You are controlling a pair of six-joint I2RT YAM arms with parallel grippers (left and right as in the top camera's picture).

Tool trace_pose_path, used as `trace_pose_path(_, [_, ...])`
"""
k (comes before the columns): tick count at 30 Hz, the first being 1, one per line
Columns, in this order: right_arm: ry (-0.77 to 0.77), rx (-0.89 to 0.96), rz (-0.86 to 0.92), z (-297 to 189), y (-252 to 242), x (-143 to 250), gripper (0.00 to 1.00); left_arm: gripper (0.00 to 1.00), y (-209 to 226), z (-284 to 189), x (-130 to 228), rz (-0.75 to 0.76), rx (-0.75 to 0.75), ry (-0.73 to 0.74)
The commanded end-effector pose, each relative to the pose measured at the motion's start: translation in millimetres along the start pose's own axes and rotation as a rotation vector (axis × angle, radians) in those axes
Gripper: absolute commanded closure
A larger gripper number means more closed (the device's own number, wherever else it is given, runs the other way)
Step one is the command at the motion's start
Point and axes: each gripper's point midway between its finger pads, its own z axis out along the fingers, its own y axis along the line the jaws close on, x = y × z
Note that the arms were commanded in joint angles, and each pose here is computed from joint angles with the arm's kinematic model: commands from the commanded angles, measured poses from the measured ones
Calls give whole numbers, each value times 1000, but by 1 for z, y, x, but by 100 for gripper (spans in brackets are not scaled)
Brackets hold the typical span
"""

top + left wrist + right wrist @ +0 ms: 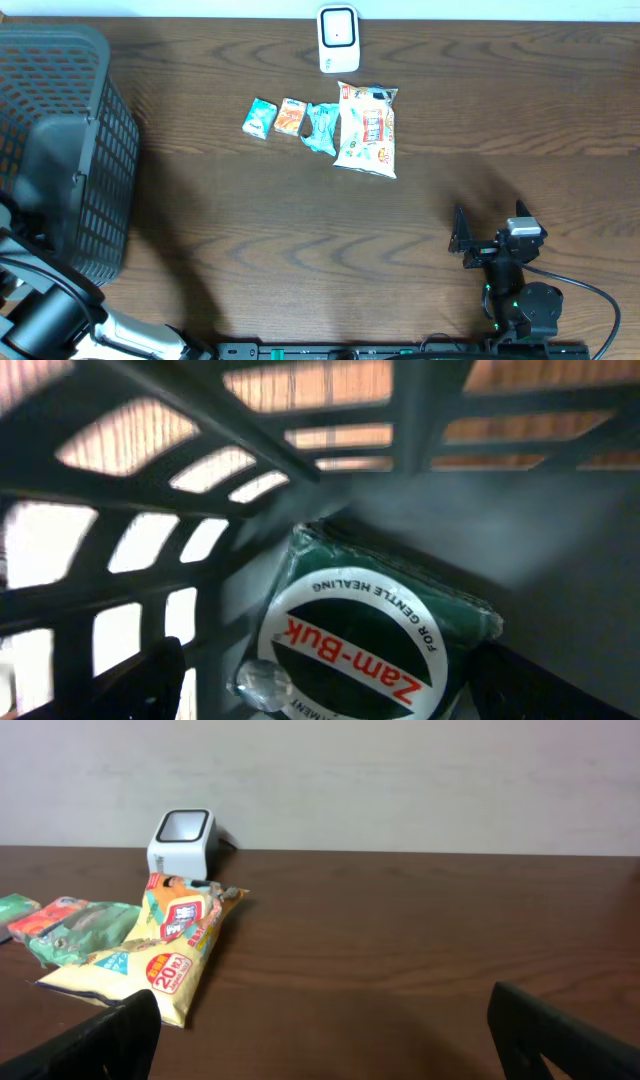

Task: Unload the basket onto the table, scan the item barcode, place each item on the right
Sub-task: 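Grasp the dark green Zam-Buk tin in the basket with the left gripper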

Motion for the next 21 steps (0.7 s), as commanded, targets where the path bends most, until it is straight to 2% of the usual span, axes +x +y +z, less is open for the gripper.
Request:
trace_pose_path(1, [0,-7,-9,0,2,0,1,11,-3,15,9,22,11,49])
trace_pose_path(5, [0,-7,-9,0,2,0,1,11,-10,23,13,73,34,70])
trace_pose_path(9, [0,-7,-9,0,2,0,1,12,-38,28,25,162,180,132])
trace_pose_path(15, [0,-7,-9,0,2,0,1,22,-58,21,33,232,305,167])
trace_pose_path(21, [0,-7,-9,0,2,0,1,24,-68,12,33,261,343,147])
